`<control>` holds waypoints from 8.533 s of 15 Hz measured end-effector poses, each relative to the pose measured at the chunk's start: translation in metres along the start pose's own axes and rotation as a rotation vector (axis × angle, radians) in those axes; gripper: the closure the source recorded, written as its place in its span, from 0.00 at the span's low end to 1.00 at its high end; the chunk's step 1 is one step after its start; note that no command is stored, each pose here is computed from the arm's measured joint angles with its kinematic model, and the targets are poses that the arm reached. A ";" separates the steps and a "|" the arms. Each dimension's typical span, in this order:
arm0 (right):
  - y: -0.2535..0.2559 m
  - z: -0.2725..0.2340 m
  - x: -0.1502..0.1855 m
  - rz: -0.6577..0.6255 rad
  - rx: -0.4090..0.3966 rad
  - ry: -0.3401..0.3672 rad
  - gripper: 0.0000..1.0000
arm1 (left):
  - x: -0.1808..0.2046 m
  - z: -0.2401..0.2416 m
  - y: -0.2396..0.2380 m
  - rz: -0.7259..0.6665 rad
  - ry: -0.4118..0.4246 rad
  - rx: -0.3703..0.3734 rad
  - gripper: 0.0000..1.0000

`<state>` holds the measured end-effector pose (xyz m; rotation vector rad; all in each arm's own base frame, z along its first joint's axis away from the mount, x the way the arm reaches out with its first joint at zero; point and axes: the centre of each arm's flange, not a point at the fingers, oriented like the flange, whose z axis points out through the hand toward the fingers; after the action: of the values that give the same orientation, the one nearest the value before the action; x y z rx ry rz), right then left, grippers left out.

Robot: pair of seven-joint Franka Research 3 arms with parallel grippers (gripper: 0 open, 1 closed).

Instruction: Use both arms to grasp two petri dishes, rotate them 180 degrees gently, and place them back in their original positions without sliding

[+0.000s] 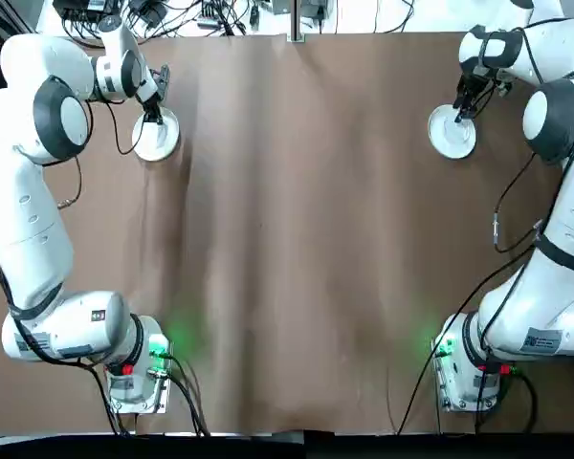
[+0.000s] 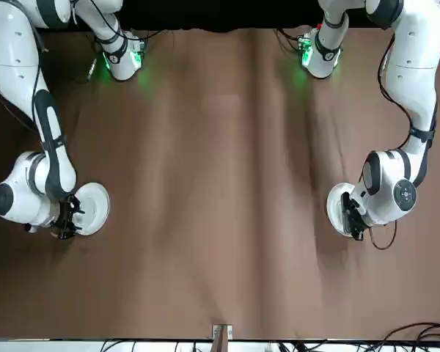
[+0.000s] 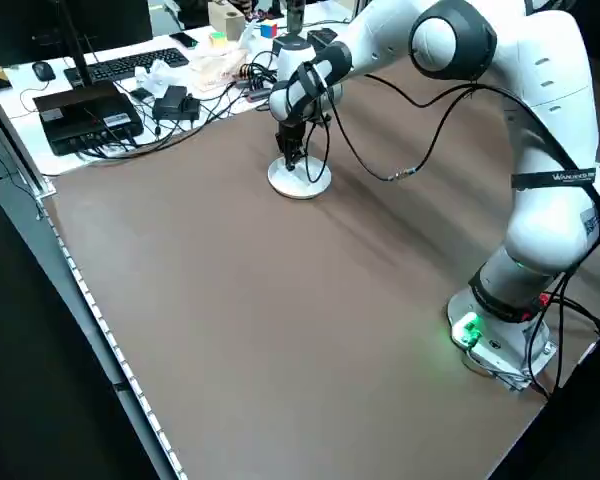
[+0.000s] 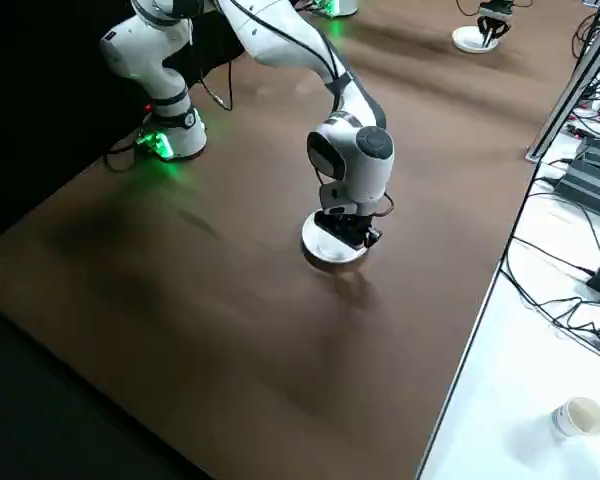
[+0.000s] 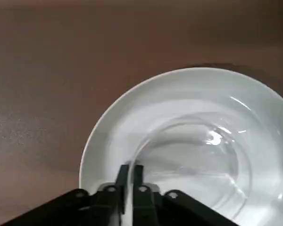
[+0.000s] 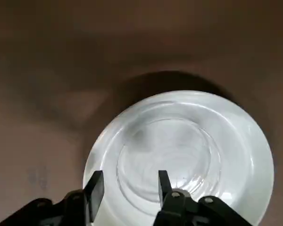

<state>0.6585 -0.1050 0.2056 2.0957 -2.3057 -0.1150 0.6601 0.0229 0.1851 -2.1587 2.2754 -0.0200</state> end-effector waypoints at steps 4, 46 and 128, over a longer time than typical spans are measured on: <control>0.001 0.012 0.000 0.000 -0.009 0.002 0.45 | -0.003 0.000 0.000 -0.035 -0.001 0.001 0.96; -0.014 -0.021 -0.024 -0.051 0.008 -0.018 0.96 | 0.009 -0.069 -0.013 -2.291 -0.087 -0.058 0.96; 0.041 -0.084 -0.039 -3.121 -0.120 -0.151 0.97 | 0.052 -0.259 -0.017 -1.643 0.136 0.084 0.00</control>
<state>0.6269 -0.0653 0.2934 -2.2603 -2.0331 0.2220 0.6711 -0.0281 0.4444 -3.1751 -0.0361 -0.2387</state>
